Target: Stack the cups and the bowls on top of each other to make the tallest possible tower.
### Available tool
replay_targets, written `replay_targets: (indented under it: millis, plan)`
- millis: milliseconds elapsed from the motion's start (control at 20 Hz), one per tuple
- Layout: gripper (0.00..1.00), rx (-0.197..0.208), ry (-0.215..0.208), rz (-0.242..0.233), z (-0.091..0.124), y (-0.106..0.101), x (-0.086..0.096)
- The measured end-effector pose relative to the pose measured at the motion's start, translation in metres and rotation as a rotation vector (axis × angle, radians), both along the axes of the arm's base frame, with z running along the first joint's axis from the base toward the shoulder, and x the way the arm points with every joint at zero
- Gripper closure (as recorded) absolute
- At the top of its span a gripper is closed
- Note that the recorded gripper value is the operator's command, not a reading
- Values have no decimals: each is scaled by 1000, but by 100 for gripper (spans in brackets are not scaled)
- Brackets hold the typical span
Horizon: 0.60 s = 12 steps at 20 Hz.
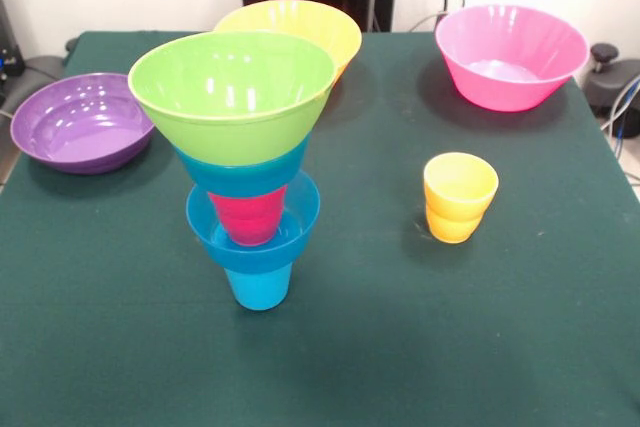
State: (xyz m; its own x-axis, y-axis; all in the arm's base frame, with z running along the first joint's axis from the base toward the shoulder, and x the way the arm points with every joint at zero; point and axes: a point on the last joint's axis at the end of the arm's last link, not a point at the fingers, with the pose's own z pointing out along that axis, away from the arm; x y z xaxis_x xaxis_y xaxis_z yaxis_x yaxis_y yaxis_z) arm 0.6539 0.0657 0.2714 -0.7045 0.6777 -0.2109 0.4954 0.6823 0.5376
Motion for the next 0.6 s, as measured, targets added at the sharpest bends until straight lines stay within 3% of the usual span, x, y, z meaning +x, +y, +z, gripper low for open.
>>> replay_targets:
  millis: [600]
  plan:
    - [100, 29, -11, -2, 7, -20, 0]
